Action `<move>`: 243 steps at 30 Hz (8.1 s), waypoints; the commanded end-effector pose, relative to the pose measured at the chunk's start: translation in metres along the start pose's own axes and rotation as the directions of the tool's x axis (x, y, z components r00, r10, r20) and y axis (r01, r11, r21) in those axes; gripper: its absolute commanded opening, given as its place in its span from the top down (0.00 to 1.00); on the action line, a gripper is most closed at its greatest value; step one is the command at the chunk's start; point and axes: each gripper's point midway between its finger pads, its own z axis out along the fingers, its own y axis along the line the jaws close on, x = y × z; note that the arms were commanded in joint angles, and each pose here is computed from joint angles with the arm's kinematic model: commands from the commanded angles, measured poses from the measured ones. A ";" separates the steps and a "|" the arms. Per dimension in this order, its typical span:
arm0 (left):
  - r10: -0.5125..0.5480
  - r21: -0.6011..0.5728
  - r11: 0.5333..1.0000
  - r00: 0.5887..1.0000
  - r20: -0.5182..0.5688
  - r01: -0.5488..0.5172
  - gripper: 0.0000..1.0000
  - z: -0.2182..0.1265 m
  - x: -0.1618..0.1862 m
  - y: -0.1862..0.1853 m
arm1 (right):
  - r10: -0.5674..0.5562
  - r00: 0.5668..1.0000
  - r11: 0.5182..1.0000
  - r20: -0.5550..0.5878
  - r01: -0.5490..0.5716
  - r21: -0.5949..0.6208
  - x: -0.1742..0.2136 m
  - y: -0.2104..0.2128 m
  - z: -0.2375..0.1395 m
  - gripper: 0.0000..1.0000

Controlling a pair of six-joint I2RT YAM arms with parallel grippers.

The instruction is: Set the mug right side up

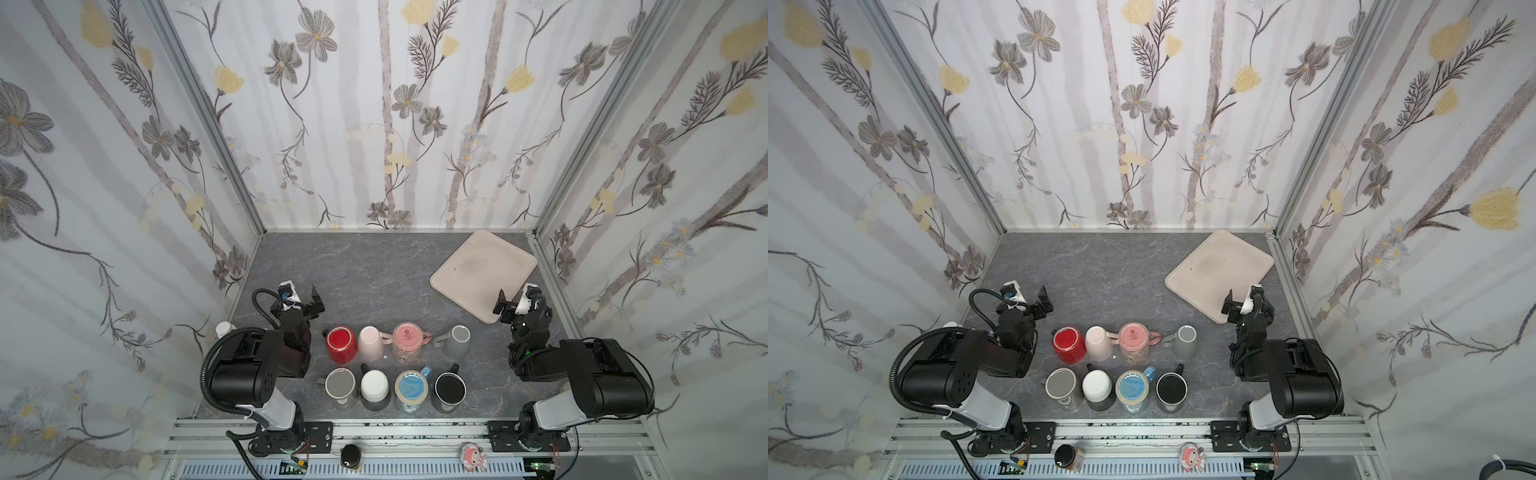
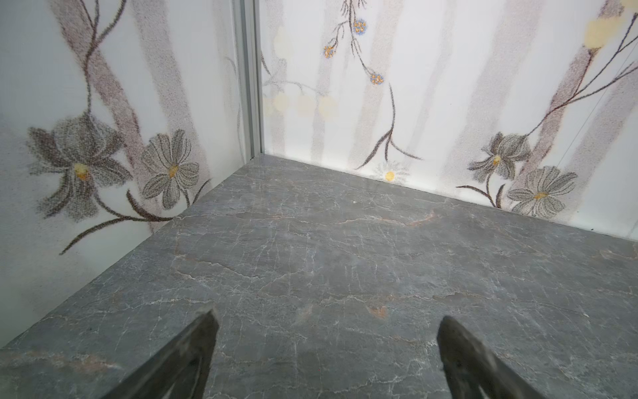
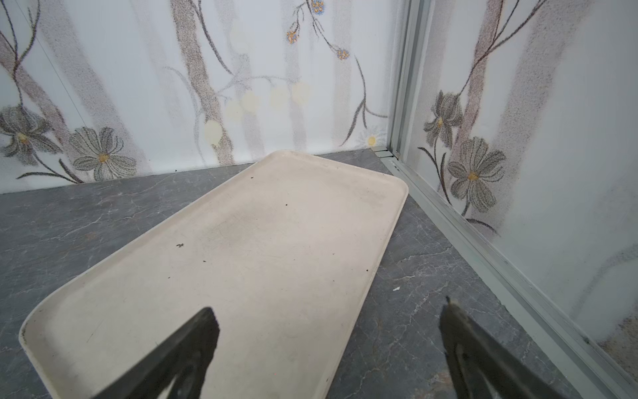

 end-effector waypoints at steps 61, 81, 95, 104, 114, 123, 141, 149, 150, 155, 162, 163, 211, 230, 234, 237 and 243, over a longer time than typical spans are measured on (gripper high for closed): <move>-0.617 -0.183 0.695 0.708 0.344 0.695 0.00 -0.037 -0.106 0.067 | 0.596 0.797 0.727 -0.097 -0.484 0.486 -0.025 -0.060 0.032 0.00; -0.723 0.167 0.646 0.667 -0.181 0.745 0.00 -0.013 -0.136 -0.037 | 0.178 0.635 0.903 -0.752 -0.409 -0.131 0.040 0.134 0.053 0.00; -0.539 0.255 0.693 0.720 -0.437 0.675 0.14 -0.021 -0.114 -0.131 | -0.036 0.550 0.914 -0.834 -0.320 -0.250 0.074 0.220 0.046 0.19; -0.511 0.265 0.704 0.729 -0.456 0.659 0.19 -0.024 -0.112 -0.135 | -0.063 0.503 0.871 -0.862 -0.394 -0.294 0.088 0.296 0.041 0.27; -0.495 0.277 0.705 0.733 -0.467 0.652 0.19 -0.025 -0.115 -0.139 | -0.103 0.559 0.633 -0.822 -0.601 -0.488 0.029 0.409 0.034 0.25; -0.487 0.308 0.698 0.744 -0.458 0.646 0.00 -0.030 -0.125 -0.141 | 0.073 0.751 0.786 -0.656 -0.448 -0.426 -0.050 0.312 0.081 0.17; -0.466 0.344 0.675 0.739 -0.487 0.653 0.00 -0.035 -0.121 -0.149 | 0.277 0.745 0.934 -0.607 -0.356 -0.010 -0.025 0.047 0.175 0.12; -0.458 0.337 0.679 0.735 -0.499 0.652 0.00 -0.036 -0.115 -0.149 | 0.267 0.695 0.951 -0.667 -0.303 0.065 0.007 0.010 0.207 0.13; -0.459 0.334 0.681 0.736 -0.499 0.651 0.00 -0.035 -0.115 -0.148 | 0.268 0.689 0.951 -0.673 -0.301 0.070 0.010 0.007 0.209 0.13; -0.460 0.329 0.676 0.726 -0.510 0.659 0.00 -0.032 -0.111 -0.151 | 0.285 0.647 0.950 -0.708 -0.288 0.119 0.036 -0.009 0.218 0.13; -0.462 0.329 0.672 0.723 -0.513 0.663 0.00 -0.027 -0.111 -0.153 | 0.300 0.591 0.943 -0.749 -0.302 0.140 0.062 -0.013 0.220 0.17; -0.461 0.329 0.674 0.724 -0.513 0.662 0.00 -0.026 -0.110 -0.153 | 0.301 0.584 0.941 -0.754 -0.311 0.135 0.063 -0.011 0.219 0.18; -0.455 0.333 0.645 0.696 -0.556 0.688 0.00 -0.025 -0.101 -0.161 | -0.212 0.505 0.967 -0.837 -0.018 -0.256 0.086 0.082 0.139 0.35; -0.457 0.325 0.647 0.692 -0.559 0.690 0.00 -0.024 -0.100 -0.160 | -0.187 0.447 0.959 -0.875 -0.111 -0.261 0.111 0.096 0.140 0.80; -0.458 0.327 0.643 0.690 -0.560 0.693 0.00 -0.025 -0.101 -0.161 | -0.166 0.461 0.958 -0.872 -0.134 -0.254 0.108 0.100 0.136 0.89; -0.461 0.327 0.639 0.687 -0.562 0.696 0.00 -0.026 -0.102 -0.161 | -0.154 0.469 0.957 -0.870 -0.147 -0.249 0.108 0.104 0.132 0.95; -0.466 0.330 0.633 0.685 -0.560 0.700 0.00 -0.028 -0.105 -0.161 | -0.165 0.471 0.954 -0.867 -0.147 -0.261 0.110 0.111 0.120 1.00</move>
